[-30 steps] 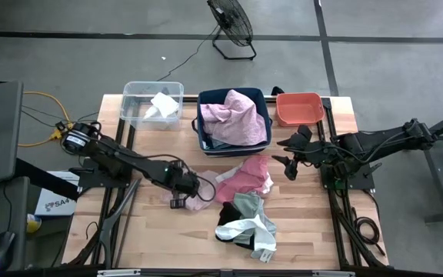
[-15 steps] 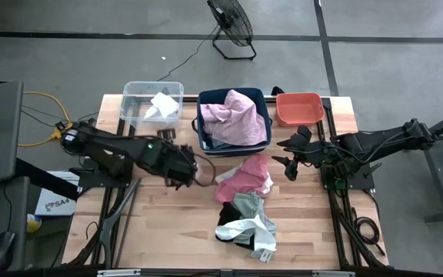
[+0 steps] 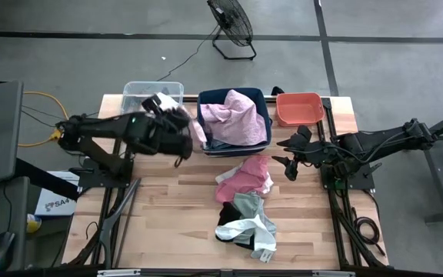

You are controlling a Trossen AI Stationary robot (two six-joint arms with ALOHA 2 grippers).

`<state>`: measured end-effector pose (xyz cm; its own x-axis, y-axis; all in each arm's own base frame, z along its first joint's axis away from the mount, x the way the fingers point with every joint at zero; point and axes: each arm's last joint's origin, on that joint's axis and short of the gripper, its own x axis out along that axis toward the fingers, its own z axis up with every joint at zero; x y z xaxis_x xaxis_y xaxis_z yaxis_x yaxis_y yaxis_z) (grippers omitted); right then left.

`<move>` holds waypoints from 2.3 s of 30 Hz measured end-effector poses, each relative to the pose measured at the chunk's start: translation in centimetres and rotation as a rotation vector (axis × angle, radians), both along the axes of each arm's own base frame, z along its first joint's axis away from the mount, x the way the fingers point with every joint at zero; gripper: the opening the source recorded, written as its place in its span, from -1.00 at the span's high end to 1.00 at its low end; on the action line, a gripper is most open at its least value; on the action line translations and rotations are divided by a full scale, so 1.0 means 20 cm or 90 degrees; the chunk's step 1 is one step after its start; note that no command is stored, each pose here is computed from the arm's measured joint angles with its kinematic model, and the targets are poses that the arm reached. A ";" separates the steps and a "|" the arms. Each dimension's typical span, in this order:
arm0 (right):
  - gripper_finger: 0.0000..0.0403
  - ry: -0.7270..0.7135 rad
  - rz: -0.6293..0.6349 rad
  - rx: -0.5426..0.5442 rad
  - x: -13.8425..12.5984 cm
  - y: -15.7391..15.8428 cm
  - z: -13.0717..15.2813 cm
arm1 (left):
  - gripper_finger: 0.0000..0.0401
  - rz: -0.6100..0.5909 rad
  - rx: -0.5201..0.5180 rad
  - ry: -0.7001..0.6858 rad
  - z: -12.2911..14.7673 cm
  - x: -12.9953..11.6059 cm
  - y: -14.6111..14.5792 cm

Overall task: Pick & Place Cloths
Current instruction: Put the light pink underwear into the transparent bin

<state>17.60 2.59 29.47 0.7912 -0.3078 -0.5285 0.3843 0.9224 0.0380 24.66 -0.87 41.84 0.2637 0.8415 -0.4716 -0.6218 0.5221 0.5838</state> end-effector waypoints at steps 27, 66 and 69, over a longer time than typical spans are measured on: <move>-0.20 0.004 0.005 -0.008 0.00 0.00 0.00 | 1.00 0.430 -0.032 -0.060 -0.02 -0.21 0.74; -0.20 0.004 0.004 -0.011 0.00 0.00 0.00 | 1.00 0.455 -0.385 0.022 -0.64 -0.30 1.14; -0.20 0.004 0.004 -0.011 0.00 0.00 0.00 | 1.00 0.449 -0.401 0.032 -0.67 -0.29 1.16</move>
